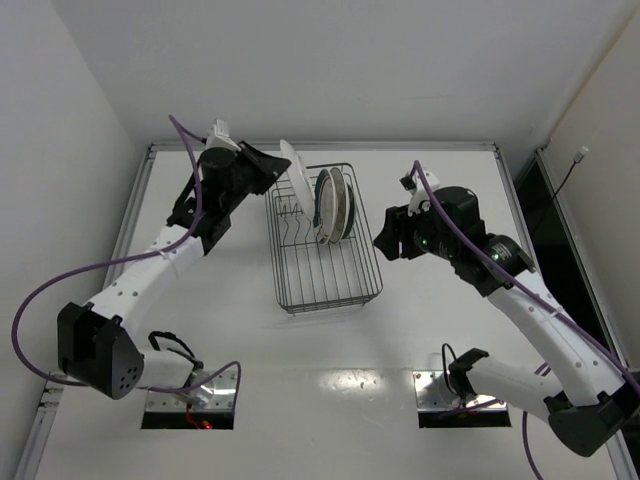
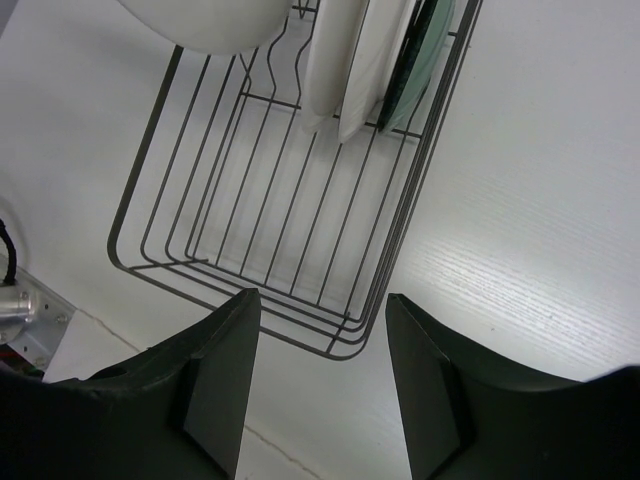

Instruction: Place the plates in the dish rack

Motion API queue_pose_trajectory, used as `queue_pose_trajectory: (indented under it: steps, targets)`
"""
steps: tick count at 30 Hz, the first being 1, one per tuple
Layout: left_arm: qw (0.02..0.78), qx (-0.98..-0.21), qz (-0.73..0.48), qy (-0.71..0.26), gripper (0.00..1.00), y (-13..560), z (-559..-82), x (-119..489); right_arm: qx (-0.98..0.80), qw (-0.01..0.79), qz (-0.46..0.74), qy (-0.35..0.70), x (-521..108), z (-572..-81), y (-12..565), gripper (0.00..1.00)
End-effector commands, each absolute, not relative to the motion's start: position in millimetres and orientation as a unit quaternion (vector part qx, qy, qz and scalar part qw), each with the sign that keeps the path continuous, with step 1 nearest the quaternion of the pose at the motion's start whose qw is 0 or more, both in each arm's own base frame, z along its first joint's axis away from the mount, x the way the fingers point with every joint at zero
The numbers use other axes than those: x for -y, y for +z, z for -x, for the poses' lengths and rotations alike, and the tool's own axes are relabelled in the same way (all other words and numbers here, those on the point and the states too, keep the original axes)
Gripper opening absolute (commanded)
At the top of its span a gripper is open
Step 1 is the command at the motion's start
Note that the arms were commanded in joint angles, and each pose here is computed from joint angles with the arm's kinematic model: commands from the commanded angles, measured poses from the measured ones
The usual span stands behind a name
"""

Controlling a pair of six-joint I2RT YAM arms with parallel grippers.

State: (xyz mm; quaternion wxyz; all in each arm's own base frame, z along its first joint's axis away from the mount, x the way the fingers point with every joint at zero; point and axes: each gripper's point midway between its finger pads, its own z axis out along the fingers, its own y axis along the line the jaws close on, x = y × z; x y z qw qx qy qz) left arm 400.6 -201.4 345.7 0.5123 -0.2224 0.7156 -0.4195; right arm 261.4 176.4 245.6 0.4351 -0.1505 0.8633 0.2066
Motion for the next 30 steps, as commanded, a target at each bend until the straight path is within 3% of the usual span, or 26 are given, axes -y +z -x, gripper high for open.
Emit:
queue_pose_trajectory:
  steps: [1,16,30]
  targets:
    - [0.543,-0.628,0.218,-0.513,0.00,403,-402,208,-0.855,0.451,0.160,0.201,-172,-257,250,0.50]
    - [0.479,-0.697,0.246,-0.474,0.00,301,-423,226,-0.852,0.455,0.161,0.200,-171,-254,251,0.50]
    - [0.494,-0.719,0.230,-0.431,0.00,302,-425,222,-0.855,0.451,0.161,0.198,-170,-253,246,0.50]
